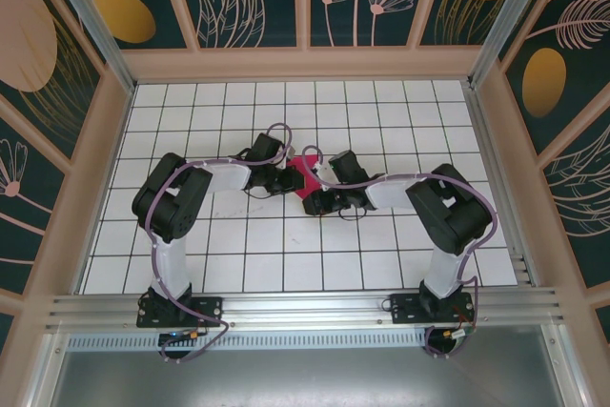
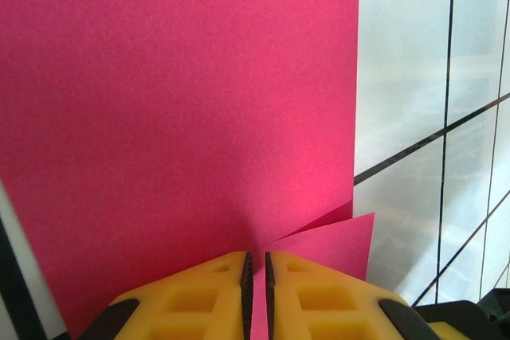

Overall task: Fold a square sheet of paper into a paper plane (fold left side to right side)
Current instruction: Third fold the triangle at the center of the table.

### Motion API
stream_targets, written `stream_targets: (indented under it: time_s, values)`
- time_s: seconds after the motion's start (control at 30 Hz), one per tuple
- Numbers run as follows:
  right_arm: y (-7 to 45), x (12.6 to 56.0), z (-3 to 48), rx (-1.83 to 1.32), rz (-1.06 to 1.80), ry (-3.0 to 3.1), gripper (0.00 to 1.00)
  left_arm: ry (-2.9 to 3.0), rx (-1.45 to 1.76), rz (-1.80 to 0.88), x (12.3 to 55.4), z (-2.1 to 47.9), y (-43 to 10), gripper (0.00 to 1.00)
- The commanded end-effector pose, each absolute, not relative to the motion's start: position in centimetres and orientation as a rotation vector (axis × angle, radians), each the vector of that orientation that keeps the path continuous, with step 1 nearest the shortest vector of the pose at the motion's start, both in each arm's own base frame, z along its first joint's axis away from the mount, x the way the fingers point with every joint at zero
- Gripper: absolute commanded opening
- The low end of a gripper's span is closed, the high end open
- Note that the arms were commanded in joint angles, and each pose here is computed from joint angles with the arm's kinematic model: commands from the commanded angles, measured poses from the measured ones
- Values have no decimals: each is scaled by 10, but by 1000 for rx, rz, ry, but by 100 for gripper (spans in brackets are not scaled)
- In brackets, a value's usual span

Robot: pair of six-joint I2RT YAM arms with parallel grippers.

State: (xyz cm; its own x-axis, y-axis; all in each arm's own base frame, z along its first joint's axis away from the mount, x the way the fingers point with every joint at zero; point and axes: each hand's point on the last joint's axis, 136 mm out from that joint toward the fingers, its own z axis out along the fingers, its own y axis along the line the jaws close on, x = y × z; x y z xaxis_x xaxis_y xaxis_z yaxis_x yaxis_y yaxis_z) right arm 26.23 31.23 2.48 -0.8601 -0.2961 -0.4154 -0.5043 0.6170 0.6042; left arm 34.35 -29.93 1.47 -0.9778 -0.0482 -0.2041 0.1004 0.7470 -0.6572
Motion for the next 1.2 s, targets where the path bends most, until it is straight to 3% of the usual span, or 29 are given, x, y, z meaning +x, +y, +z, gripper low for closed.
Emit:
stream_targets:
  time_s: [0.0,0.37,0.67,0.93,1.17]
  values:
    - [293,246,6,-600,1048,2684,27,2860,20,-880,329,-26,-283,17]
    - [257,212,3,-505,1051,2763,18,2858,26,-868,331,-26,-283,16]
    - [282,251,74,-533,1145,2539,18,2843,25,-881,333,-19,-284,17]
    - [297,279,44,-471,1091,2600,17,2838,30,-887,333,-16,-286,17]
    - [292,273,15,-460,1032,2694,15,2832,37,-893,333,-14,-288,17]
